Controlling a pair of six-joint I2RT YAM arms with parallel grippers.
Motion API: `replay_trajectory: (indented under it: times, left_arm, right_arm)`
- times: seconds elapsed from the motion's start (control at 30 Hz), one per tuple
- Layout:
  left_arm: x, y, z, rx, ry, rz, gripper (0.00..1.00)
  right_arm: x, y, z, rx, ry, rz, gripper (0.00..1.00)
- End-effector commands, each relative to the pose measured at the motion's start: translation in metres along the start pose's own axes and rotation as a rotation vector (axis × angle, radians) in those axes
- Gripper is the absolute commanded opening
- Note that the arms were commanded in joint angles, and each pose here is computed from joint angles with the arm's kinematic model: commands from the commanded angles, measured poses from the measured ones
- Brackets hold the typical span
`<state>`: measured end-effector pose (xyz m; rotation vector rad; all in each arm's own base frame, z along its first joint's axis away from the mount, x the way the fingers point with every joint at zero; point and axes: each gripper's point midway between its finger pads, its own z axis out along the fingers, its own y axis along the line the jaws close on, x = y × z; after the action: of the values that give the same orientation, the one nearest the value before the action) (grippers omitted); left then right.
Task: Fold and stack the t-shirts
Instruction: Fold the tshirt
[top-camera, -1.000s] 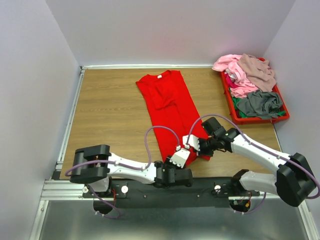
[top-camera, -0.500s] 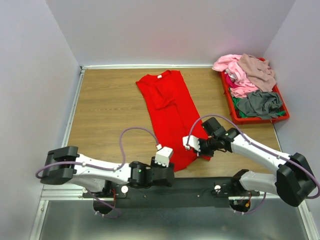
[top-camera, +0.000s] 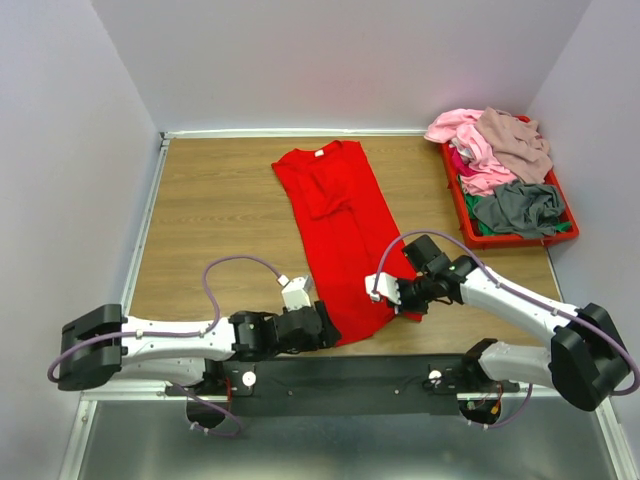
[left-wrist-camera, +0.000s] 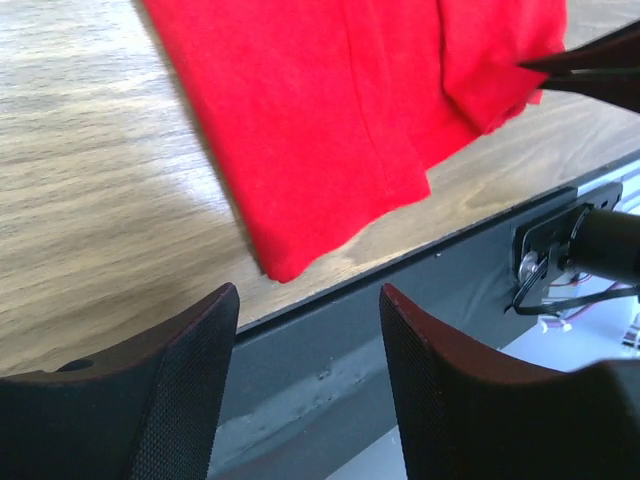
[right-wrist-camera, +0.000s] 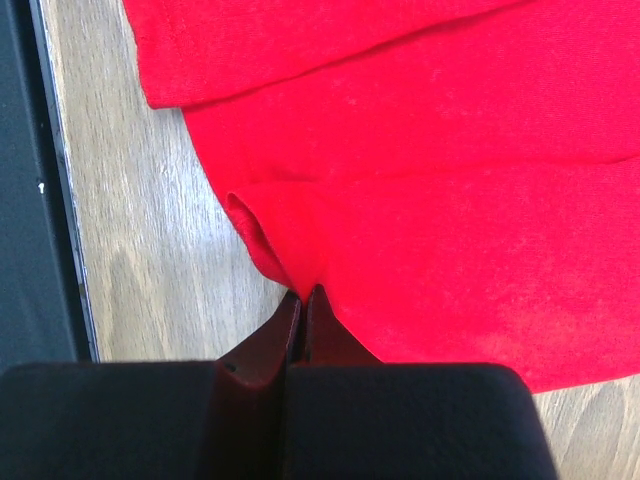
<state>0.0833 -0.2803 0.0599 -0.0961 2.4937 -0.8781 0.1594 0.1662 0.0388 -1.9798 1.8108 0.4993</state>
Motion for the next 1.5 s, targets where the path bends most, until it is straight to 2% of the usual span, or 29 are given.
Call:
replay_trajectory:
  times: [0.0,0.2,0.37,0.47,0.5,0.53,0.6,0.63,0.73,0.77,0.8,0.9,1.1,1.37,1.47]
  left_arm:
    - [0.008,0.004,0.004,-0.009,0.067,-0.07,0.65]
    - [0.021,0.007,0.021,-0.039,0.142,-0.029,0.6]
    - [0.032,0.037,0.036,-0.204,0.216,-0.01,0.56]
    - [0.031,0.043,0.043,-0.24,0.212,-0.006,0.53]
    - [0.03,0.044,0.044,-0.242,0.208,-0.008,0.5]
    - [0.027,0.045,0.046,-0.246,0.201,-0.013,0.41]
    - [0.027,0.049,0.046,-0.252,0.206,-0.011,0.34]
    - [0.027,0.048,0.046,-0.242,0.206,-0.019,0.24]
    - [0.027,0.052,0.044,-0.215,0.206,-0.027,0.09]
    - [0.022,0.045,0.043,-0.178,0.189,-0.036,0.02]
    - [0.021,0.047,0.042,-0.172,0.183,-0.028,0.0]
    - [0.011,0.033,0.039,-0.1,0.146,-0.002,0.0]
    - [-0.025,-0.022,0.015,0.144,0.027,0.04,0.0]
    - [-0.049,-0.035,-0.001,0.22,-0.011,0.036,0.0]
    - [-0.071,-0.037,-0.003,0.23,-0.064,0.026,0.0]
  right_arm:
    - [0.0,0.007,0.0,-0.034,-0.007,0.001,0.01]
    - [0.0,0.007,0.0,-0.04,-0.006,0.001,0.0]
    - [0.0,0.006,-0.001,-0.035,-0.004,0.002,0.01]
    - [-0.001,0.006,-0.001,-0.035,-0.005,0.0,0.01]
    - [-0.001,0.006,-0.001,-0.036,-0.006,0.002,0.01]
    - [0.0,0.007,-0.001,-0.037,-0.004,0.001,0.0]
    - [-0.001,0.007,-0.001,-0.035,-0.007,0.002,0.0]
    - [-0.001,0.007,-0.001,-0.035,-0.007,0.002,0.0]
    - [-0.001,0.007,-0.001,-0.036,-0.008,0.0,0.0]
    - [-0.001,0.007,-0.001,-0.035,-0.007,0.0,0.01]
    - [-0.001,0.007,-0.001,-0.037,-0.006,-0.001,0.0]
    - [-0.001,0.006,-0.002,-0.034,-0.004,-0.002,0.0]
    - [-0.017,-0.002,-0.011,0.001,-0.049,0.006,0.0]
    - [-0.049,-0.029,-0.029,0.062,-0.108,0.002,0.0]
    - [-0.058,-0.049,-0.034,0.098,-0.091,0.009,0.0]
